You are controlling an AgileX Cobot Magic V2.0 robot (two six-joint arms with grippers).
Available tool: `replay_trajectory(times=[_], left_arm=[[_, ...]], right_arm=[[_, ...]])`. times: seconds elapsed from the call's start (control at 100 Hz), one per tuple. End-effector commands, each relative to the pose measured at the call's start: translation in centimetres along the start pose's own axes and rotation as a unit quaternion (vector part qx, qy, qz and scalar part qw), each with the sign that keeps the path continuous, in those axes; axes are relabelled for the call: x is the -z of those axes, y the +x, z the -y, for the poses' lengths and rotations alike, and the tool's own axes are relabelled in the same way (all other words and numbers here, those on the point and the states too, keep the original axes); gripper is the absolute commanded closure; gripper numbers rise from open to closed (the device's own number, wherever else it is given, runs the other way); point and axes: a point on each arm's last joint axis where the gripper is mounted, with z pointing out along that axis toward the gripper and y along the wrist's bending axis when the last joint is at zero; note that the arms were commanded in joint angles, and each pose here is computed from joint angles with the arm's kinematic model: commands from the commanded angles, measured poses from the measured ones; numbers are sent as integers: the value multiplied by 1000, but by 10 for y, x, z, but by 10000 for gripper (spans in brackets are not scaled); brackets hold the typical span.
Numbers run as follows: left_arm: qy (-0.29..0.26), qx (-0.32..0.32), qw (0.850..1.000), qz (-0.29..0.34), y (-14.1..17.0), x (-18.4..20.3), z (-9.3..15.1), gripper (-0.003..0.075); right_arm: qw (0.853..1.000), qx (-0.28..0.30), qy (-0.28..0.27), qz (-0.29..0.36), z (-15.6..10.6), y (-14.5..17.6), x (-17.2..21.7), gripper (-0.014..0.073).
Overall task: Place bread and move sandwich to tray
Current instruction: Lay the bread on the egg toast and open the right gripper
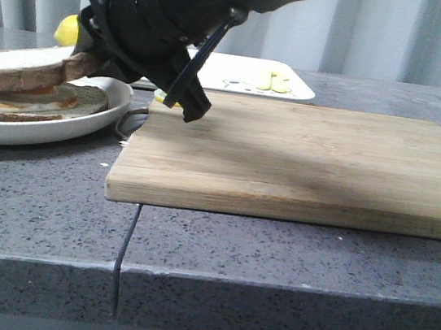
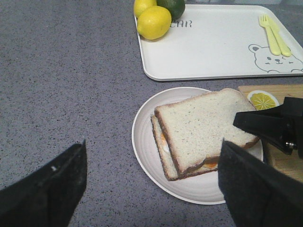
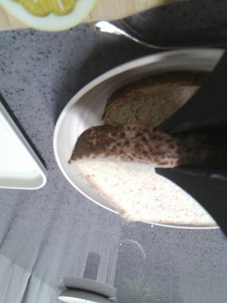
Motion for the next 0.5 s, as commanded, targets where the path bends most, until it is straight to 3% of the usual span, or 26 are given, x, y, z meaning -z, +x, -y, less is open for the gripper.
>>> replay_trajectory(times=[0.0, 0.19, 0.26, 0.49], left_arm=[[8, 1, 999, 46, -14, 6, 3, 186], [8, 1, 999, 46, -14, 6, 3, 186], [8, 1, 999, 46, -14, 6, 3, 186], [8, 1, 999, 46, -14, 6, 3, 186]], right_arm=[[999, -11, -41, 1, -21, -6, 17, 519], [999, -11, -47, -6, -22, -5, 17, 233], [999, -11, -47, -6, -22, -5, 17, 164], [999, -10, -47, 3, -24, -8, 20, 144]])
